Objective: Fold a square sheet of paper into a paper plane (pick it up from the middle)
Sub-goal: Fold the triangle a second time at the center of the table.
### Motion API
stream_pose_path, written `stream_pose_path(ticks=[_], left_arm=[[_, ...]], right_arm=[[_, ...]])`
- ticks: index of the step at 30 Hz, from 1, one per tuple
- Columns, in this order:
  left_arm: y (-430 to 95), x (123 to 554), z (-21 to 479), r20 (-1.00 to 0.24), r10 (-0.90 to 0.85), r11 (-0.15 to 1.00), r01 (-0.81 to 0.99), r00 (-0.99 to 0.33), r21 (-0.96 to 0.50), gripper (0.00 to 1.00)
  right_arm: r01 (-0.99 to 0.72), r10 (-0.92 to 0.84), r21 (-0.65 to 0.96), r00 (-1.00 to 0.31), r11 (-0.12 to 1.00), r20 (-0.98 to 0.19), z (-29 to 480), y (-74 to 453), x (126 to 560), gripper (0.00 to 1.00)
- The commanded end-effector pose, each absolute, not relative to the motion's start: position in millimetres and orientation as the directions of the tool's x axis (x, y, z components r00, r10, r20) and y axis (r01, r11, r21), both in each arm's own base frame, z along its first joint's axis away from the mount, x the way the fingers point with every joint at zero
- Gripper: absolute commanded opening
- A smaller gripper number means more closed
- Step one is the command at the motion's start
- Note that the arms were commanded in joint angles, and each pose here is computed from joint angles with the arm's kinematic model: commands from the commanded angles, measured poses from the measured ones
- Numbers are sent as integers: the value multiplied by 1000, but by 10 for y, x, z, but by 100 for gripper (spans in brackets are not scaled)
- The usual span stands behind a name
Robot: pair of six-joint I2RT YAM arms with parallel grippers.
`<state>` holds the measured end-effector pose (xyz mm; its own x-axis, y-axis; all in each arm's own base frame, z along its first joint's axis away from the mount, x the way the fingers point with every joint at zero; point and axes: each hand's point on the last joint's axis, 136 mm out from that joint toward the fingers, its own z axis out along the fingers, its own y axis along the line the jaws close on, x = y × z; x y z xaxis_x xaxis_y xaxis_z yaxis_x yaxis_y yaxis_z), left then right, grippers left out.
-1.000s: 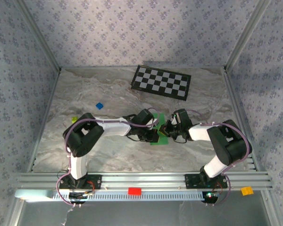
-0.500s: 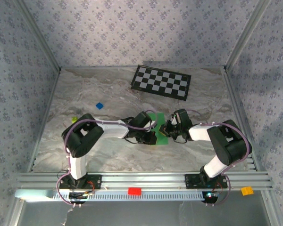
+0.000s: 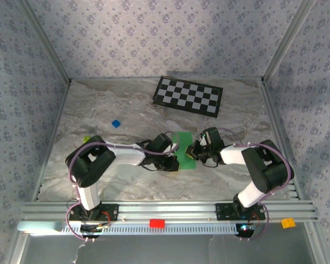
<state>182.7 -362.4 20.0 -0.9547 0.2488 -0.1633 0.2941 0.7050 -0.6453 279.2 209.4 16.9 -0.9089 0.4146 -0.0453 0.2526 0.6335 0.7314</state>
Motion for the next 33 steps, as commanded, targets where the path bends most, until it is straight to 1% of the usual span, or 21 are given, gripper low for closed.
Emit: stream_pose_path(ticks=[1,5,8,10,16,21,28,33], left_arm=[[-3558,1717,224,-114,222,703,240,-968,-670,8],[-3691,1784,563,-172,195,636,258,-966,-728,9],[-3759,1909,723,-214,185,624,283,-959,-728,9],[-3806,1998,745,-222,180,621,286,-958,-729,9],[-3958,2125,583,-191,207,635,280,-960,-720,8],[-3867,2132,268,-149,216,703,260,-965,-662,7],[-3616,1950,-58,-74,171,747,178,-983,-640,5],[-3516,1834,-154,-48,140,739,137,-989,-660,4]], right_arm=[[388,450,564,-892,729,31,-323,1741,2449,0],[388,451,565,-892,728,30,-314,1741,2451,0],[389,452,565,-892,728,32,-318,1743,2447,0],[389,452,565,-892,728,31,-320,1744,2453,0],[388,451,570,-892,724,34,-311,1760,2460,0],[387,450,573,-892,723,35,-299,1767,2463,0],[380,446,576,-894,723,30,-288,1764,2464,0],[338,431,614,-903,713,-3,-184,1819,2557,0]])
